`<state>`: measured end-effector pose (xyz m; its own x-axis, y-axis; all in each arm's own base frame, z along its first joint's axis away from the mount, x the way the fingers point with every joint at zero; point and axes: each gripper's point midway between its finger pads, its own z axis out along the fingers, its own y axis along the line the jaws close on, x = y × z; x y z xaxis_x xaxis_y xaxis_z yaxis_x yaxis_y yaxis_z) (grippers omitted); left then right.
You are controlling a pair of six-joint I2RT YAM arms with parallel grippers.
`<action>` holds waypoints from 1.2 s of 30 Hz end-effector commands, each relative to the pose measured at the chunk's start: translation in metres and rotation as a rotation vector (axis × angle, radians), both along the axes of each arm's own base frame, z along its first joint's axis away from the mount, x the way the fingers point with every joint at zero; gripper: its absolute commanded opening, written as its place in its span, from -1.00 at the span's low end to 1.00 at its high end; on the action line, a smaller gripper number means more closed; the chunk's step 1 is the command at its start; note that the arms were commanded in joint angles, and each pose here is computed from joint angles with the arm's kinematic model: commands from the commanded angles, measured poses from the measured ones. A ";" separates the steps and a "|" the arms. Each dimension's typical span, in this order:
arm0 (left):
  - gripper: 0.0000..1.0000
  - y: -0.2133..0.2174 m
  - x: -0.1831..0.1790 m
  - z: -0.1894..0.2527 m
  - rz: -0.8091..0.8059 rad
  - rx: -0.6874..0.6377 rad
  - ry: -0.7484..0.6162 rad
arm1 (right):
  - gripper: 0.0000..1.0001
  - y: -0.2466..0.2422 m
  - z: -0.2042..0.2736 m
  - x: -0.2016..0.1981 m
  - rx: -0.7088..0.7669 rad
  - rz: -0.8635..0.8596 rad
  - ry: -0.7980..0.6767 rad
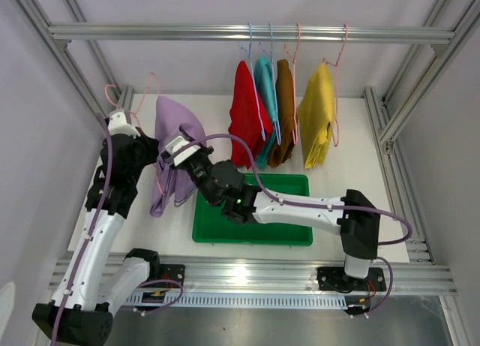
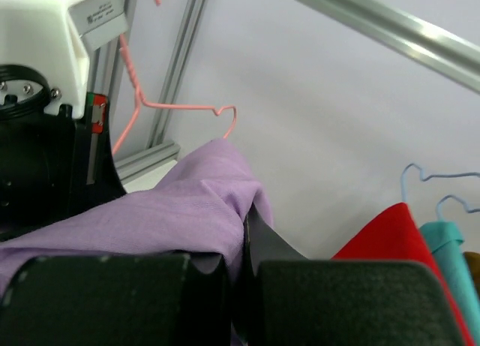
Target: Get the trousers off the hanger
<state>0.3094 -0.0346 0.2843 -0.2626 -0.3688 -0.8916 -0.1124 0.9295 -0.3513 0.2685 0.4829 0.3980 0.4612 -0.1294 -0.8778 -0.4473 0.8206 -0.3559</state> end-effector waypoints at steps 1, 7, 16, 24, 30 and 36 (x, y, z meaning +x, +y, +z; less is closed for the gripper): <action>-0.99 0.007 0.002 0.010 0.016 0.038 -0.027 | -1.00 -0.061 0.112 -0.014 0.206 -0.036 -0.110; -0.99 0.004 0.003 0.008 0.002 0.036 -0.019 | -1.00 -0.111 0.124 -0.022 0.202 -0.088 -0.105; -0.99 -0.002 0.004 0.006 -0.026 0.023 -0.018 | -1.00 -0.184 0.084 -0.028 0.170 -0.171 0.002; -0.99 -0.003 0.005 0.005 -0.031 0.025 -0.012 | -1.00 -0.256 0.035 -0.038 0.221 -0.237 0.121; -0.99 -0.004 0.005 0.006 -0.037 0.024 -0.015 | -1.00 -0.285 -0.010 -0.043 0.224 -0.288 0.210; -0.99 -0.009 0.006 0.003 -0.058 0.026 -0.006 | -1.00 -0.313 -0.033 -0.049 0.265 -0.328 0.265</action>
<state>0.3120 -0.0383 0.2756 -0.2990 -0.3478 -0.8886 -0.0991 0.9375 -0.3336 0.2232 0.1907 0.3493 0.1998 -0.1452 -0.9690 -0.2338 0.9533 -0.1911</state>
